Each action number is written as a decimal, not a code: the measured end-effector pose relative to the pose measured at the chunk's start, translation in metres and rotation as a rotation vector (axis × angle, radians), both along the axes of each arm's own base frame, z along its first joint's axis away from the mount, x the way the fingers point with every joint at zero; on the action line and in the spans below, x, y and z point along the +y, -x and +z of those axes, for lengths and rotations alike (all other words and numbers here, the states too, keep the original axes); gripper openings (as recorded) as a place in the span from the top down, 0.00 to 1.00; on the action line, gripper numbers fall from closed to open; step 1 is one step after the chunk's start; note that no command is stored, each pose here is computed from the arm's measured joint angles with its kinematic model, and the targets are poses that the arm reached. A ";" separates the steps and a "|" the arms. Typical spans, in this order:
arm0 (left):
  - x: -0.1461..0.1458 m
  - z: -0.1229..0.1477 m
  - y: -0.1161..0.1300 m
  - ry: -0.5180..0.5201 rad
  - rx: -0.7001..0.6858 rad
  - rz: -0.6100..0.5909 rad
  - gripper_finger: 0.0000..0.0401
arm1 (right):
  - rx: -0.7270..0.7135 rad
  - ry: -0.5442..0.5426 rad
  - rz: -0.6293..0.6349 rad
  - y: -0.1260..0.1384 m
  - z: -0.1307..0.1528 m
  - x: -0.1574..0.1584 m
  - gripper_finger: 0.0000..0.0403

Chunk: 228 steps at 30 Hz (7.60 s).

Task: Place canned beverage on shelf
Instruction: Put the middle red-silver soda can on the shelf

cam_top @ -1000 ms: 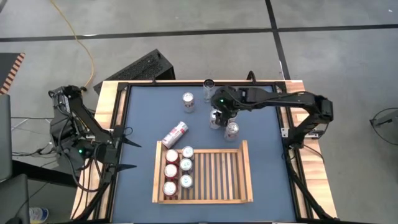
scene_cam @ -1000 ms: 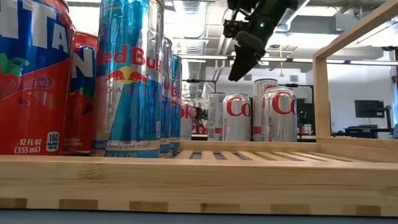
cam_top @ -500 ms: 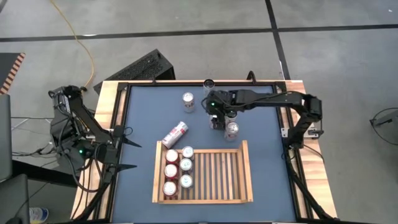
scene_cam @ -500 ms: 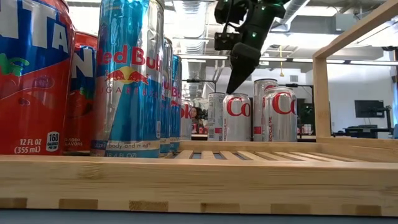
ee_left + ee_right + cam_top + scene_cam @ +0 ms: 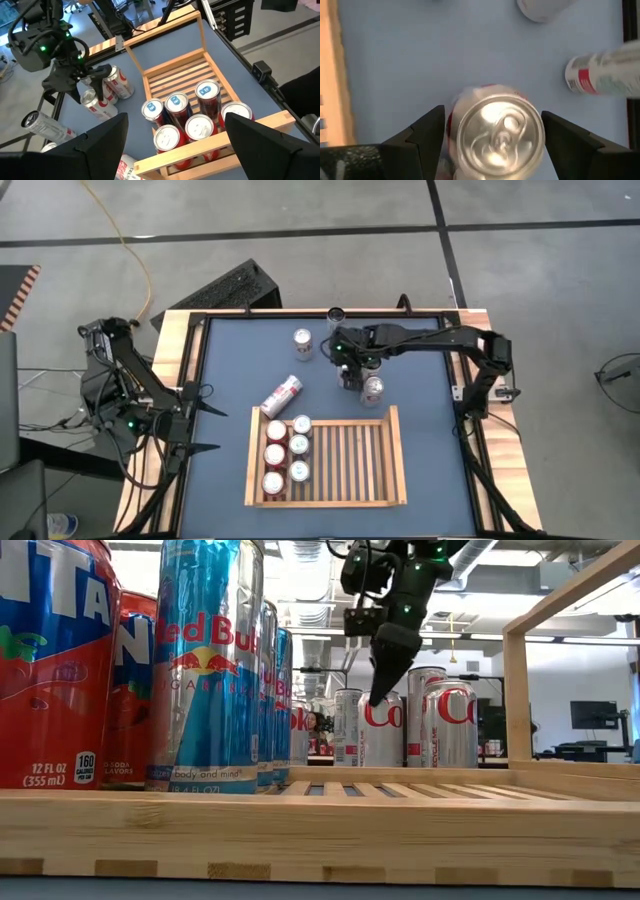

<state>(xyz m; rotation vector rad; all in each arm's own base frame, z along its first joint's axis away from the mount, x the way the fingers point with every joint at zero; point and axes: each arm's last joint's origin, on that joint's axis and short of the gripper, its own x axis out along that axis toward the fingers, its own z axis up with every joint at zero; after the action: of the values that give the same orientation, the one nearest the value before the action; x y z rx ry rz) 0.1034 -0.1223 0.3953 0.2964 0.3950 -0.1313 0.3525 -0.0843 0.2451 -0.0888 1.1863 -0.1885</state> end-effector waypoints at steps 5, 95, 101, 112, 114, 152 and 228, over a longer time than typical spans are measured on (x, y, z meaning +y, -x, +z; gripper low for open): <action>0.000 0.000 0.000 0.007 0.001 0.003 0.20 | 0.029 0.026 0.057 -0.005 -0.008 0.000 0.26; -0.003 -0.016 -0.002 0.044 0.031 0.041 0.20 | 0.055 0.128 0.302 -0.042 0.015 0.046 0.10; -0.003 -0.016 -0.002 0.046 0.030 0.041 0.20 | 0.145 0.143 0.299 -0.052 0.004 0.042 0.10; -0.003 -0.016 -0.002 0.044 0.031 0.041 0.20 | 0.202 0.117 0.291 -0.057 -0.005 0.042 0.18; -0.003 -0.016 -0.002 0.042 0.032 0.041 0.20 | 0.198 0.113 0.284 -0.057 -0.005 0.043 0.24; -0.003 -0.015 -0.002 0.050 0.030 0.043 0.20 | 0.061 -0.123 -0.208 -0.040 0.061 0.173 0.44; -0.003 -0.015 -0.002 0.050 0.030 0.043 0.20 | 0.146 -0.058 0.005 -0.067 0.013 0.179 0.32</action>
<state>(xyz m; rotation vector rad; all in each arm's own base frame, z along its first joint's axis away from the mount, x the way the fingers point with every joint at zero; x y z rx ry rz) 0.1057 -0.1257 0.3799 0.2364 0.4268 -0.1040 0.4192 0.0943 0.2577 -0.0550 1.3365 -0.1453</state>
